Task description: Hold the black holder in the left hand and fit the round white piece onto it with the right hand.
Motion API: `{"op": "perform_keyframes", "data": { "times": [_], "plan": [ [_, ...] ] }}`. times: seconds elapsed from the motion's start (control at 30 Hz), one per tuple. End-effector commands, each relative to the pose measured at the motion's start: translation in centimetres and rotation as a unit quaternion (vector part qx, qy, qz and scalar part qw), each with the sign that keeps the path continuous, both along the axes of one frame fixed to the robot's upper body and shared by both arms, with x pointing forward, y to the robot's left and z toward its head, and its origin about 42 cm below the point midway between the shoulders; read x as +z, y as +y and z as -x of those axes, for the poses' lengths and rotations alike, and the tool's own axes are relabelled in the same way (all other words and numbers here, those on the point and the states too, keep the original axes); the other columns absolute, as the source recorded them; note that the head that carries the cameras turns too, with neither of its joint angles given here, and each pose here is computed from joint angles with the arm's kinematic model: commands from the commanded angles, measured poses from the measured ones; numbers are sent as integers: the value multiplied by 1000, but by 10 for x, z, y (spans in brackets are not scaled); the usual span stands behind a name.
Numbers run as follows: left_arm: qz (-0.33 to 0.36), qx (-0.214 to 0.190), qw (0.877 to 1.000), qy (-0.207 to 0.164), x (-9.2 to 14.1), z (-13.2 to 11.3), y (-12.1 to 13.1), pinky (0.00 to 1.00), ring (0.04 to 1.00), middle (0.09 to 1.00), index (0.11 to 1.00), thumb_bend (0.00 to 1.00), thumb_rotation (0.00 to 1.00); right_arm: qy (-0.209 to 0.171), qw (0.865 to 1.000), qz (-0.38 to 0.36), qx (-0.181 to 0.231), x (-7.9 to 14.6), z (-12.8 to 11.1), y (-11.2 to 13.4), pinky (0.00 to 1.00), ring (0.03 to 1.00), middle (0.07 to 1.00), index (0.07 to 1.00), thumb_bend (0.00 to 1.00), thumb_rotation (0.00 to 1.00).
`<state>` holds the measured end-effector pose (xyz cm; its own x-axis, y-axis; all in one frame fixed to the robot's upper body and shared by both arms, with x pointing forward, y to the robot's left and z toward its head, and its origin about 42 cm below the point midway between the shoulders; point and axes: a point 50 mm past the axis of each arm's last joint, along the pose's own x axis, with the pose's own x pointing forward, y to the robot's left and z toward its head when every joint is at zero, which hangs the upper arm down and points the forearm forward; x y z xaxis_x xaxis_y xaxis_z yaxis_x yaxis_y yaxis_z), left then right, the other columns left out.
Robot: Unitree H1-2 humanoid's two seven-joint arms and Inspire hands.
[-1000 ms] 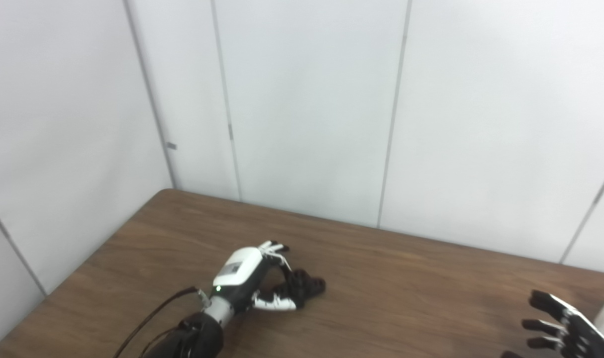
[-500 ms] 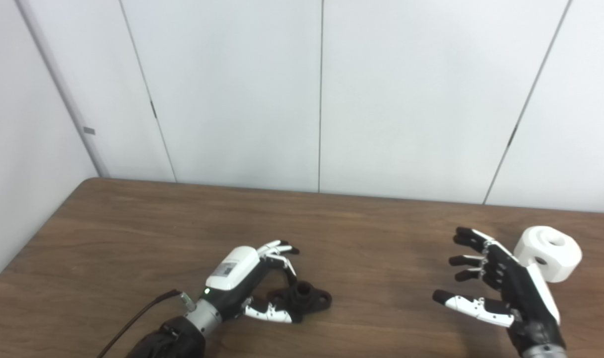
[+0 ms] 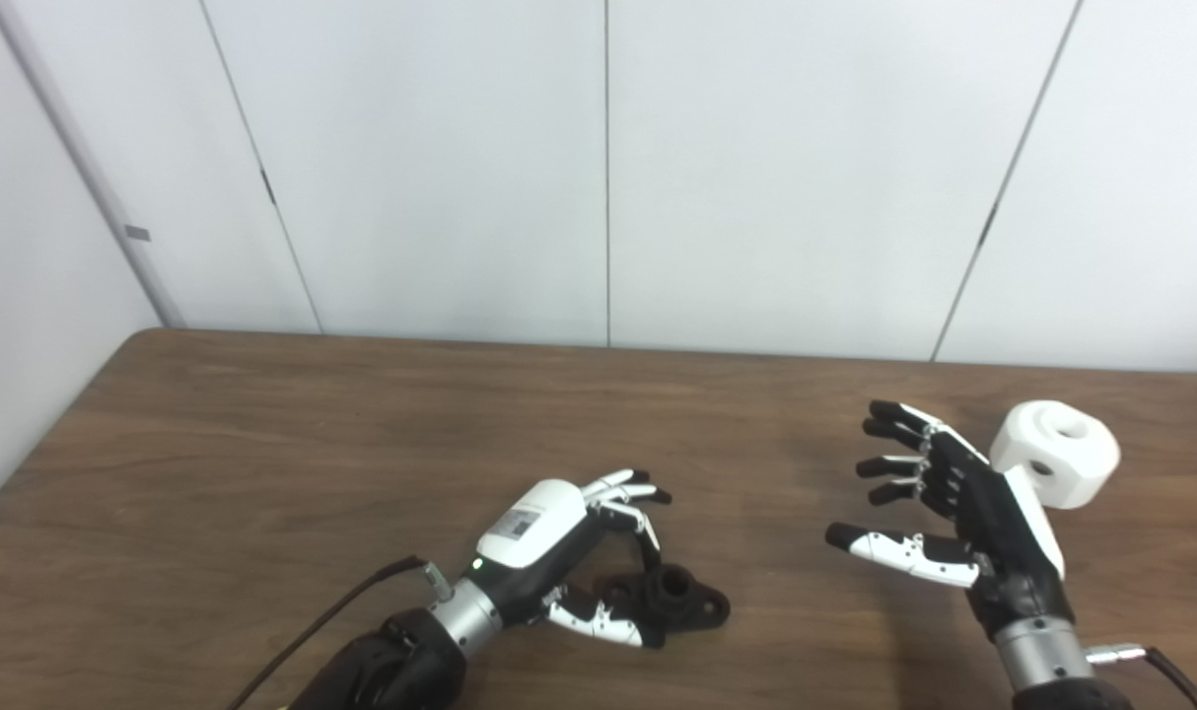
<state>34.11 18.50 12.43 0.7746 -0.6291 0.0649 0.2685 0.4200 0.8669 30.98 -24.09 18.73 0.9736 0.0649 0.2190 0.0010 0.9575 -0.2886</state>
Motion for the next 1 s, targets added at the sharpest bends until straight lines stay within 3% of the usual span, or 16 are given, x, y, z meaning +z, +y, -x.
{"op": "perform_keyframes", "data": {
  "times": [0.0,0.23,0.43,0.67,0.77,0.97],
  "plan": [
    [-98,28,992,71,-31,7,2,868,951,879,485,523,53,-58,998,6,8,23,-7,3,537,646,787,785,675,128],
    [-190,59,978,61,-38,8,-3,919,943,864,486,523,53,-72,997,11,14,34,-7,5,544,659,797,785,666,124],
    [-187,76,977,63,-38,6,3,908,934,854,487,523,53,-85,996,25,12,50,-4,-3,516,646,788,777,666,100],
    [-184,86,977,69,-38,4,11,905,925,851,487,523,53,-111,987,116,4,86,-8,-31,539,659,784,783,687,127],
    [-179,87,977,70,-40,5,18,894,918,848,488,523,52,-125,978,166,-23,107,-14,-52,554,675,788,790,707,140],
    [-179,79,978,68,-45,8,29,862,899,844,488,522,51,-148,941,280,-117,145,-24,-89,536,697,784,763,748,180]
  ]
}}
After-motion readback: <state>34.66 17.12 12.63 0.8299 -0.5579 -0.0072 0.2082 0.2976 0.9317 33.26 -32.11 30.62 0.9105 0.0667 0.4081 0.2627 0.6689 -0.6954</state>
